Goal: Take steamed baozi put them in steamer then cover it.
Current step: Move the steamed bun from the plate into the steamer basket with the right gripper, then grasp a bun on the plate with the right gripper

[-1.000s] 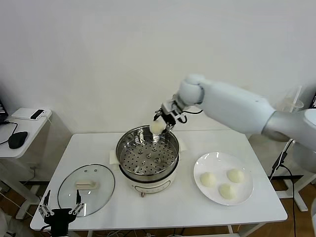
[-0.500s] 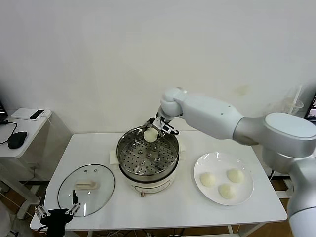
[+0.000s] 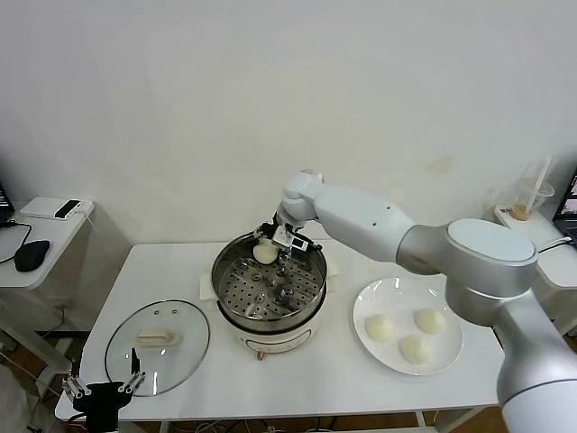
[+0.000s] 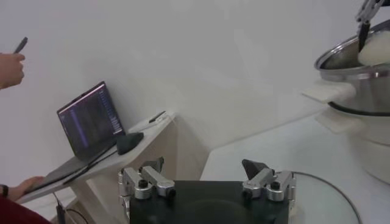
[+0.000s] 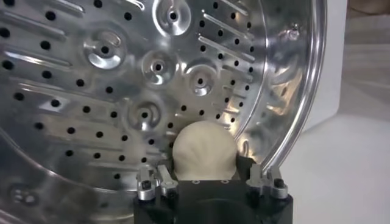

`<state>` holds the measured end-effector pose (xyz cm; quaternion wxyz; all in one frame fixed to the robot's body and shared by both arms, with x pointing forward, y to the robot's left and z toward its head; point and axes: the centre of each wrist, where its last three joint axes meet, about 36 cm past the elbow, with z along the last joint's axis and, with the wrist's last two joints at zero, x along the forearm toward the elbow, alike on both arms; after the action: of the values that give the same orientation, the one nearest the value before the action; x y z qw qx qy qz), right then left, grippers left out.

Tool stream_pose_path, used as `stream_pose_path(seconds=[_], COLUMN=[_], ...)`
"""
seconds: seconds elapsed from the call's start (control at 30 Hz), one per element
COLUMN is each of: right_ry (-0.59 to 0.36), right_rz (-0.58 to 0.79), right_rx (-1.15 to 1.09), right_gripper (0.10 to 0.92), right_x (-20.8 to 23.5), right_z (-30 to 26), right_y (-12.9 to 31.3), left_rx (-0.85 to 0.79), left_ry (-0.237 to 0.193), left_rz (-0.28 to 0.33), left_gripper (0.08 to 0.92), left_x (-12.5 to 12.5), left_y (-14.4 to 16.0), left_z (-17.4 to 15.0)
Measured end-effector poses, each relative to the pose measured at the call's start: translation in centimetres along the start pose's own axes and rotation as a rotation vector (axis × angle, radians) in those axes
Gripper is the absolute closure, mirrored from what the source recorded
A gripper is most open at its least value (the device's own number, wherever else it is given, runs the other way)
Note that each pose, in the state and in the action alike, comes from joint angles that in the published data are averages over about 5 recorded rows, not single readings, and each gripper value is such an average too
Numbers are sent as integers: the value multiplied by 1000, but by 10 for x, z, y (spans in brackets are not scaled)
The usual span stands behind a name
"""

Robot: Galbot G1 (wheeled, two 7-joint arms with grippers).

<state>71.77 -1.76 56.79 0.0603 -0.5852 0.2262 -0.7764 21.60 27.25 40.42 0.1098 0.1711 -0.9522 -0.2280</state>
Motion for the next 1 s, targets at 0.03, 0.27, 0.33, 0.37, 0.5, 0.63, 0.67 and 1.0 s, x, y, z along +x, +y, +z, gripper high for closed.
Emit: stream_pose_path(seconds=[0.03, 0.27, 0.33, 0.37, 0.5, 0.63, 0.67, 1.0], right_ry=[0, -2, -3, -4, -2, 5, 6, 38], right_rz=[0, 1, 3, 4, 7, 5, 4, -52], right_rx=[3, 8, -3, -12, -82, -179, -204, -515], right_gripper=[332, 205, 201, 200, 199, 199, 200, 200], right_x=[-1, 1, 5, 7, 27, 56, 64, 141], right_z=[1, 6, 8, 9, 12, 16, 16, 15], right_y=[0, 1, 0, 0, -2, 0, 2, 65], left_rx=[0, 1, 2, 2, 0, 0, 0, 14], left_ry=[0, -5, -7, -7, -11, -16, -17, -23], left_rz=[-1, -6, -7, -7, -7, -2, 1, 37], left_gripper=[177, 177, 177, 177, 177, 177, 177, 177], left_x=[0, 2, 2, 2, 3, 3, 3, 2], left_y=[0, 1, 1, 1, 3, 4, 4, 8], left_z=[0, -3, -4, -4, -5, -8, -9, -18])
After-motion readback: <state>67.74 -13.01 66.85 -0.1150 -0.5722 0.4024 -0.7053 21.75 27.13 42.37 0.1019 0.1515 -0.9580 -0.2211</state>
